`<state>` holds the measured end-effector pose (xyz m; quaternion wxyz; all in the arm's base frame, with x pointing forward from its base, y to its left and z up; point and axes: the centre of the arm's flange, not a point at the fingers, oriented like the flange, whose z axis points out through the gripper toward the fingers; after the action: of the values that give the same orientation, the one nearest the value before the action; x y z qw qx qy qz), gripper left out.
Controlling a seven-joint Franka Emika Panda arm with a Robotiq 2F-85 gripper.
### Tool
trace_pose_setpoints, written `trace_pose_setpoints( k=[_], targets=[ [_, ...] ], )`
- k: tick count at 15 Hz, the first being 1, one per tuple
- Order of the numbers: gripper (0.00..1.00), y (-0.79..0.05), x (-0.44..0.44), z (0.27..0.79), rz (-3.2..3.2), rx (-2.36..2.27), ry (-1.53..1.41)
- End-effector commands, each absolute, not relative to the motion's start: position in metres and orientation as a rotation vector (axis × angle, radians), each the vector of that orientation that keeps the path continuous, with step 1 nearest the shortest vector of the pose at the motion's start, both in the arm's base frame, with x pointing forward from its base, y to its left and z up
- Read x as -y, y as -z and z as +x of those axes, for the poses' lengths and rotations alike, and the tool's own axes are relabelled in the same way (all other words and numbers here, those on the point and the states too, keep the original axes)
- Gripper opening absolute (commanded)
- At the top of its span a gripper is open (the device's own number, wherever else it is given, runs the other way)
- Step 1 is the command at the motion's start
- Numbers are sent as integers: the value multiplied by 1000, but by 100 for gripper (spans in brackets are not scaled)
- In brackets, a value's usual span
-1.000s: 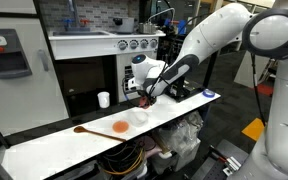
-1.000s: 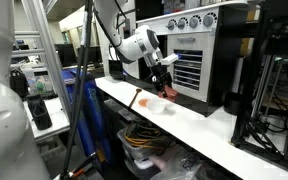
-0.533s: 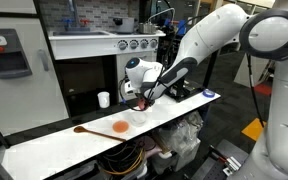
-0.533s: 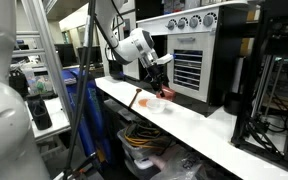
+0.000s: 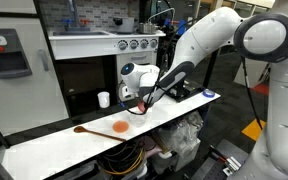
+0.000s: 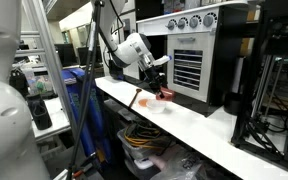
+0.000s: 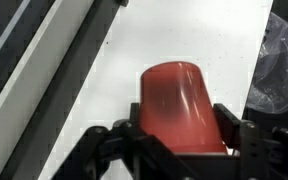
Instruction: Pick the pink cup and pour the beans into the bowl
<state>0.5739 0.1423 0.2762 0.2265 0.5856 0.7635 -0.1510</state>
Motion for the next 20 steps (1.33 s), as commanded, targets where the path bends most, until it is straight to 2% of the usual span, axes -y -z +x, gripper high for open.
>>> trace_pose_setpoints(
  k=[1,20],
  targets=[
    [48,-270,-151,583,1570,-2049,496],
    [48,-256,-194,572,1318,-2054,654]
  ],
)
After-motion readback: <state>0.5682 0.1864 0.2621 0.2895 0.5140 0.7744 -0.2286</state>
